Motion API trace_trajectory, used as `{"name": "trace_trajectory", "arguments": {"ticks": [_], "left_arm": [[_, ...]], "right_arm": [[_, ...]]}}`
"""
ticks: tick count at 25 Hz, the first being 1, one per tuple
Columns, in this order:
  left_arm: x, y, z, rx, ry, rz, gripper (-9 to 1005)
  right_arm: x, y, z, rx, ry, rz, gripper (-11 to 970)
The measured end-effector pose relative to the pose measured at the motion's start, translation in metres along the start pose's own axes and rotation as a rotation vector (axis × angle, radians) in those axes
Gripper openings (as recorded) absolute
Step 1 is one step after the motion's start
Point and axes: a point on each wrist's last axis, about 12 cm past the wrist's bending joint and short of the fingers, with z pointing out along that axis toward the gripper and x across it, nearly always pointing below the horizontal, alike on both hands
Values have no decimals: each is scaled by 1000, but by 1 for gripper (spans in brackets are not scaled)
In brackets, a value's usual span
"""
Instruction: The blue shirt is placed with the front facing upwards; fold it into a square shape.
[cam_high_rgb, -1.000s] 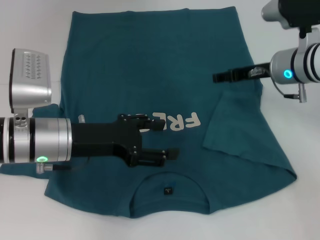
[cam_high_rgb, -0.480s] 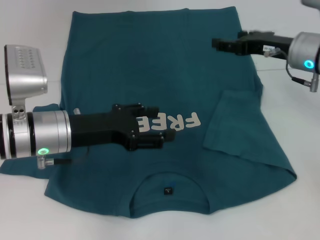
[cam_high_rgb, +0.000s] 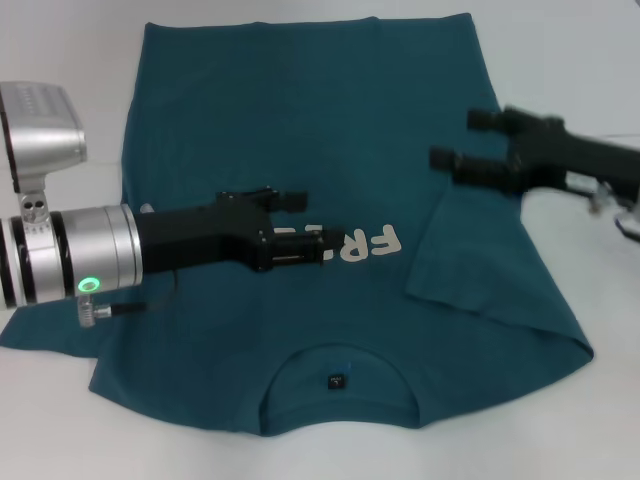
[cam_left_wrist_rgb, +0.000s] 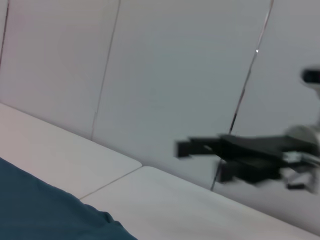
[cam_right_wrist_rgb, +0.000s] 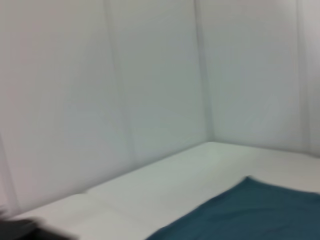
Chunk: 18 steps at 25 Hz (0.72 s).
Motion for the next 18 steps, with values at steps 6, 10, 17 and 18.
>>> {"name": "trace_trajectory", "arguments": {"ticks": [6,10,17,18], "left_arm": [[-1,2,-2,-7,0,-36,826],[0,3,-5,-12,7,-53,826],[6,4,-12,-33,9,-68,826],[8,5,-12,-48,7,-72,826]], "right_arm": [[17,22,-32,-233,150,-19,935],[24,26,-43,-253,284,-26,935],[7,40,-54,-290,355,-62,934],[4,42,-55,-295,353,-66,934]]}}
